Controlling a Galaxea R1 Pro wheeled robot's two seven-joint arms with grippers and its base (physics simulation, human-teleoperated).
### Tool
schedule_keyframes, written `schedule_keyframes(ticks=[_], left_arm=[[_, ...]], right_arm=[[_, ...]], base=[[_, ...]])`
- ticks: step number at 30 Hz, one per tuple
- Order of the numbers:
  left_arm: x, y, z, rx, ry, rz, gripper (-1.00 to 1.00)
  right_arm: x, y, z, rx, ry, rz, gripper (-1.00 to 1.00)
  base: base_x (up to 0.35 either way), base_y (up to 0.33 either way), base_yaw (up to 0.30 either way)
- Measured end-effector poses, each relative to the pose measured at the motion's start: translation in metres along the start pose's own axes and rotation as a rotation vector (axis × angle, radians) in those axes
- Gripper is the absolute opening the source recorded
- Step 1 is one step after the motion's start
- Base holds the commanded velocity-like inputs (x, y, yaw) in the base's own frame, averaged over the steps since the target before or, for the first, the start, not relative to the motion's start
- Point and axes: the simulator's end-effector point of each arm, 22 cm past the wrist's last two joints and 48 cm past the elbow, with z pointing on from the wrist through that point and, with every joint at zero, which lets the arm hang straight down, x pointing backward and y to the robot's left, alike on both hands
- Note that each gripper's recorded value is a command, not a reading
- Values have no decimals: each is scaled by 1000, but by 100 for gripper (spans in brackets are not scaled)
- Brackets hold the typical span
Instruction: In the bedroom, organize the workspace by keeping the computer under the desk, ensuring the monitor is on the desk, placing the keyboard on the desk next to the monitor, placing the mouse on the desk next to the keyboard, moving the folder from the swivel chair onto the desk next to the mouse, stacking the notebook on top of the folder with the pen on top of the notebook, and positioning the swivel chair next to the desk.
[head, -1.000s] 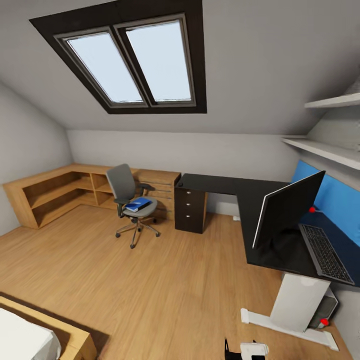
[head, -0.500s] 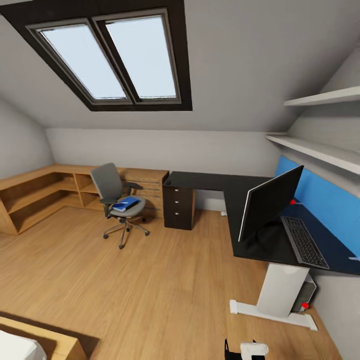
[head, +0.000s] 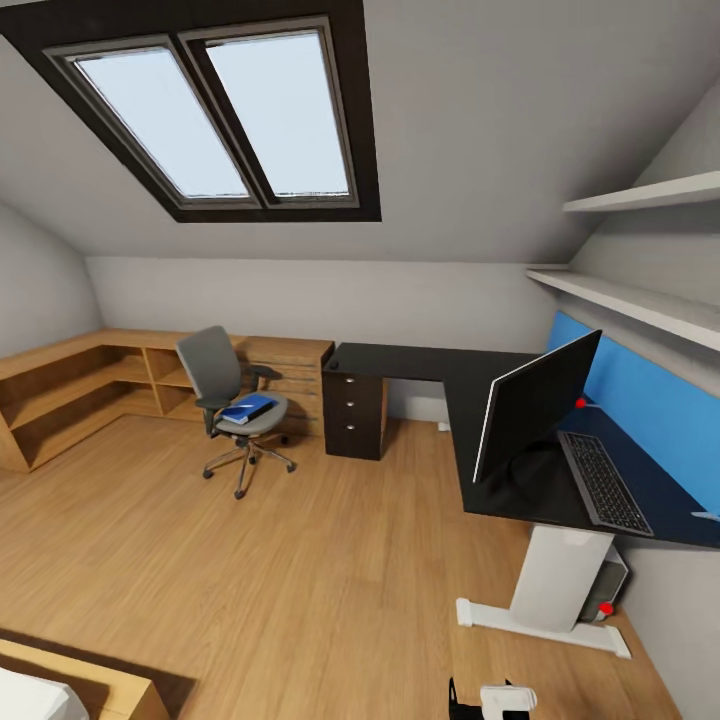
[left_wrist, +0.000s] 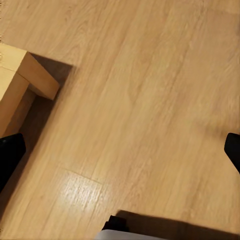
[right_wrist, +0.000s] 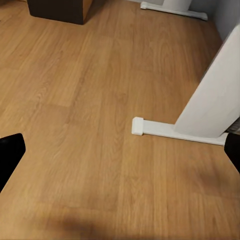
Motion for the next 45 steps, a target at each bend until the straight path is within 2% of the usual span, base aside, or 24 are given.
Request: schedule_keyframes(ticks=[3,4,6,7,8,14,28,45], left_arm=[[30,9,0,-16,59,24,100],[51,16,-2,-27,98,42,100],[73,26,-5,-42,117,54,100],[75,28,-6,-46,106,53,100],[69,32,-7,-53,32,29,100],[61,33,-10,-53,-39,11,100],[65,37,-9,-61,-36,7,100],[72,38,-9,-64,-17,10,100]], right_arm=[[0,0,0,-1,0,0,100],[0,0,0,0,0,0,100],[0,-1,0,1,0,0,100],[0,-1,0,1,0,0,100],[0,0,0,0,0,0,100],[0,0,0,0,0,0,100],[7,0,0,3,15,-1,100],[16,1,-1,1,34,-4,100]], base=[[0,0,-90],[0,0,-169],[0,0,-211],[0,0,-248],[0,0,-252],[0,0,-251],[-18,-33,-212],[-234,-223,-195]])
